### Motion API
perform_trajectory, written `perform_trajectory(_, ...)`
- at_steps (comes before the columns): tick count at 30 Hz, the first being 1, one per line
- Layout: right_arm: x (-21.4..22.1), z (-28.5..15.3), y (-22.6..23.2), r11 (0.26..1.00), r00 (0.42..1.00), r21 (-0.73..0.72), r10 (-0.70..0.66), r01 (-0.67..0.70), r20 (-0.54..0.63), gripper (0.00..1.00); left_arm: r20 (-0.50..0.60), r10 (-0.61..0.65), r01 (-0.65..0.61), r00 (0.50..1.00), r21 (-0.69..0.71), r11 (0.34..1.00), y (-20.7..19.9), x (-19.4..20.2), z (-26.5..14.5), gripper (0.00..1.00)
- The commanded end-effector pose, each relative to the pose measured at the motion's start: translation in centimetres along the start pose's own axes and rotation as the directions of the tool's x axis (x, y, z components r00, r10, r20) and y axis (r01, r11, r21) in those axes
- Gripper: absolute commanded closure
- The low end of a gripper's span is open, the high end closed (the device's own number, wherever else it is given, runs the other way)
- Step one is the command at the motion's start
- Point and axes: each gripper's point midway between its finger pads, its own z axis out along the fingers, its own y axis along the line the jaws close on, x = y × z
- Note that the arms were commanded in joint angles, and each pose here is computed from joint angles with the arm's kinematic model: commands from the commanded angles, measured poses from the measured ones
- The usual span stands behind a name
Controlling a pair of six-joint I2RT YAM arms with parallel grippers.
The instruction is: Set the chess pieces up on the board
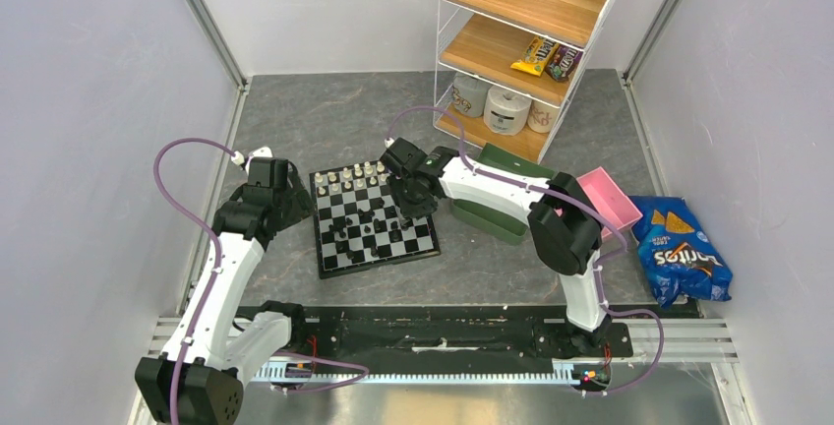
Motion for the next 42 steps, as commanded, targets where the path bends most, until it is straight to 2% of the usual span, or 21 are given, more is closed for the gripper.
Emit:
perform_trajectory(1, -1.3, -0.1, 2.0, 0.998, 1.000, -0.055, 0.008, -0.007, 0.027, 0.53, 0.033, 0.006, -0.006, 0.999, 0.002, 1.000, 0.0, -0.9, -0.1, 0.24)
perform_trajectory(23, -1.2, 1.9, 1.8, 1.000, 1.000, -0.027, -0.006, 0.006, 0.009, 0.68, 0.030, 0.007, -0.007, 1.000, 0.005, 1.000, -0.1, -0.8, -0.1, 0.24)
perform_trajectory(26, -1.1, 1.8, 1.8, 0.999, 1.000, -0.030, -0.010, 0.011, 0.008, 0.80, 0.030, 0.007, -0.007, 1.000, 0.004, 1.000, -0.1, -0.8, -0.1, 0.24)
perform_trajectory(33, -0.4, 0.2, 0.6, 1.000, 1.000, 0.002, -0.013, 0.013, 0.018, 0.86, 0.024, 0.009, -0.009, 1.000, 0.004, 1.000, -0.1, -0.7, 0.0, 0.24)
perform_trajectory(42, 1.4, -2.2, -0.7, 1.000, 1.000, 0.013, 0.013, -0.014, 0.023, 0.86, 0.019, 0.011, -0.012, 1.000, 0.008, 1.000, -0.2, -0.7, 0.1, 0.24)
